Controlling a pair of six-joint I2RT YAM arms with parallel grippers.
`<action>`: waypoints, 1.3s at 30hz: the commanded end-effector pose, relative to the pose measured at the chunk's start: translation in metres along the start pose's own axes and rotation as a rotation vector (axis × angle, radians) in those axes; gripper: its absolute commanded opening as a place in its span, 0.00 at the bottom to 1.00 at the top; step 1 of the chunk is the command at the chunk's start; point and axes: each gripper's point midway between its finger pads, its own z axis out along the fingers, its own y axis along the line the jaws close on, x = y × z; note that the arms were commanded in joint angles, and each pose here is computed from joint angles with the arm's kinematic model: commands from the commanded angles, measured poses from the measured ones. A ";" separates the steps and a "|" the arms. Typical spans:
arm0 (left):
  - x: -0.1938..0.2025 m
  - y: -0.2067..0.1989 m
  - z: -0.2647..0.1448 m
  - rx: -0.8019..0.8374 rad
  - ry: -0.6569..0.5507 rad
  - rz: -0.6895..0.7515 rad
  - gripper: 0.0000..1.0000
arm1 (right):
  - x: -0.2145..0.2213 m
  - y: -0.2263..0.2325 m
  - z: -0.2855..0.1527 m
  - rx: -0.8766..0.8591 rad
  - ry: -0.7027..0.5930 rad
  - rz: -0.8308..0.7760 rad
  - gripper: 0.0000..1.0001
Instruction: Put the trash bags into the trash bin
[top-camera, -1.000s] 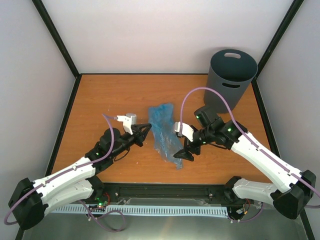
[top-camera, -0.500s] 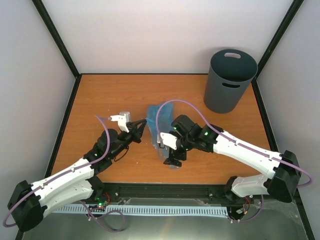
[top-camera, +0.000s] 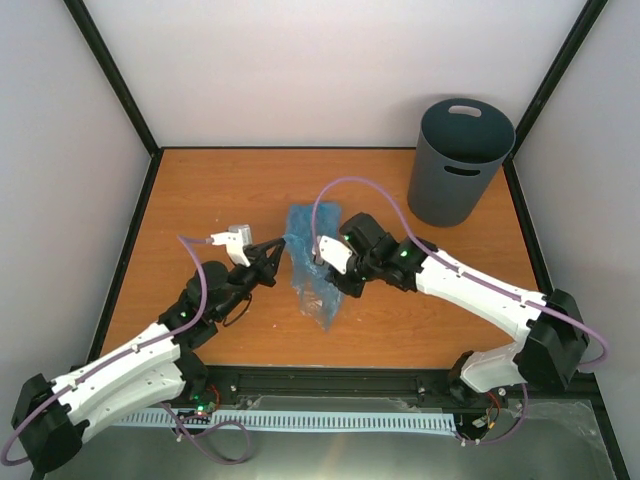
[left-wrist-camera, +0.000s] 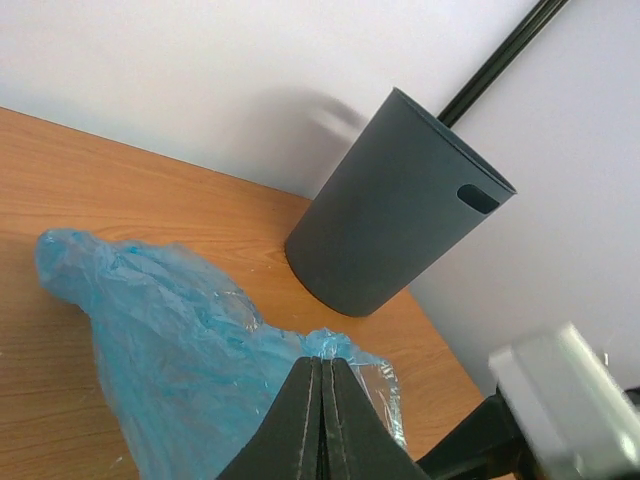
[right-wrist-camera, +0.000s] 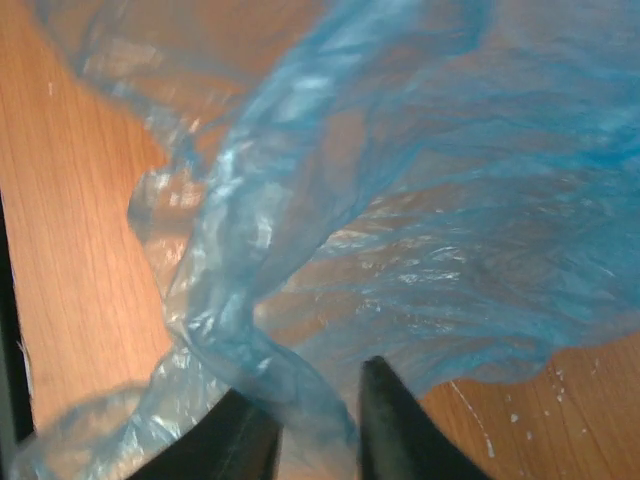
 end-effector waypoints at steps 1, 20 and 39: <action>-0.006 0.004 -0.009 -0.030 -0.019 0.006 0.01 | -0.036 -0.010 -0.021 -0.012 -0.127 0.008 0.15; 0.066 0.047 -0.021 -0.084 0.147 -0.010 0.82 | -0.015 -0.061 -0.027 0.038 -0.198 0.138 0.03; 0.110 0.009 -0.019 0.141 0.325 0.175 0.85 | 0.003 -0.077 -0.032 0.133 -0.200 0.179 0.03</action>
